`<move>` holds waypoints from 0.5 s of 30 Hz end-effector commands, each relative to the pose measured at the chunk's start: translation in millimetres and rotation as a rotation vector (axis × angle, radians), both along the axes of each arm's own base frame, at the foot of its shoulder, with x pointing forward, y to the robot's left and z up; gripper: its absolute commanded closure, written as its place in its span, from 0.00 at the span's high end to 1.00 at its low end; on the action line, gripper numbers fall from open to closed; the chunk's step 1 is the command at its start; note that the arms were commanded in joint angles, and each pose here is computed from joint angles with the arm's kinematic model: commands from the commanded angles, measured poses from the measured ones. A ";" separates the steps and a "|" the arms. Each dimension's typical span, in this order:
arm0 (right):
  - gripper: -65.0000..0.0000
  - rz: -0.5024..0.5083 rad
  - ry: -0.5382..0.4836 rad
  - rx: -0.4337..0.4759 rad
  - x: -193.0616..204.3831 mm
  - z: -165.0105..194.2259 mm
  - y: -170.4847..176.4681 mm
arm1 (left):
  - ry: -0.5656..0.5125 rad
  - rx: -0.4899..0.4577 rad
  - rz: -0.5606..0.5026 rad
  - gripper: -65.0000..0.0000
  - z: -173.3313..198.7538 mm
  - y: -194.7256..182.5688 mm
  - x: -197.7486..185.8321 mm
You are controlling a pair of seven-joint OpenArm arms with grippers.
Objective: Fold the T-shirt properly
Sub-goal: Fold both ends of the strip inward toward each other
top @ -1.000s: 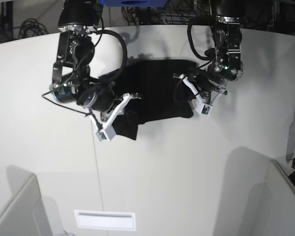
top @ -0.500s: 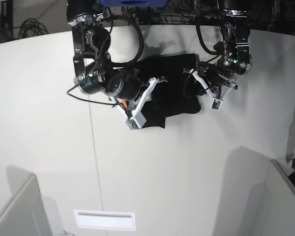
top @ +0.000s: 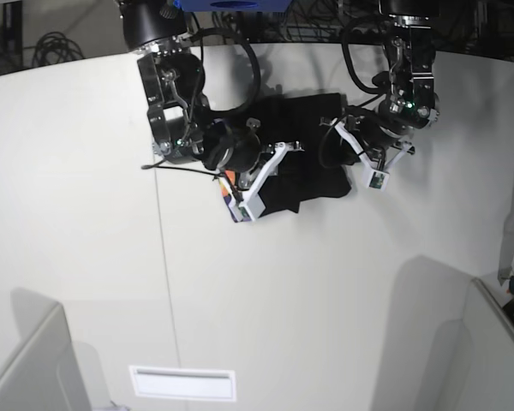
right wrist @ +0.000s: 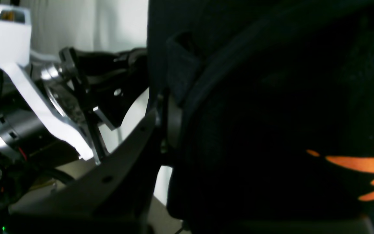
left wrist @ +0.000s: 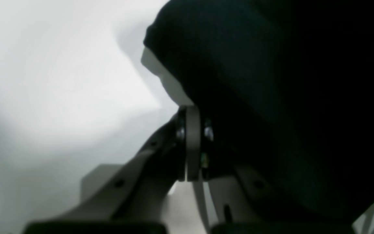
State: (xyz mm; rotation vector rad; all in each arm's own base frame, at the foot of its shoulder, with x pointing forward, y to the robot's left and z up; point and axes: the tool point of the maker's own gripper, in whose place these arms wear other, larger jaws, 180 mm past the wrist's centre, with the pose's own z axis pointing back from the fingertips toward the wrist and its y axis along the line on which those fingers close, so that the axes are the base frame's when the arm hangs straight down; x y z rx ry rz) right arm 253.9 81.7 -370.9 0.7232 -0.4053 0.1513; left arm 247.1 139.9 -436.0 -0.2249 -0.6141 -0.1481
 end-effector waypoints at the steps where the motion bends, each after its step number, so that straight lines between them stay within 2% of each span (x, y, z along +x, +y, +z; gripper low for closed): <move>1: 0.00 0.000 -0.044 0.043 9.8 16.0 8.0 | 0.057 0.045 0.000 0.00 -8.0 8.3 -11.8; 3: 0.00 0.000 -0.043 0.043 9.7 15.5 8.0 | 0.040 0.054 0.026 0.00 -2.3 18.6 -8.5; 6: 0.00 0.003 -0.044 0.047 7.7 17.7 8.7 | 0.069 0.075 0.082 0.00 -2.6 40.5 -17.5; 15: 0.00 0.011 -0.105 0.089 3.0 48.1 11.1 | 0.077 0.078 0.081 0.00 -1.7 41.2 -15.4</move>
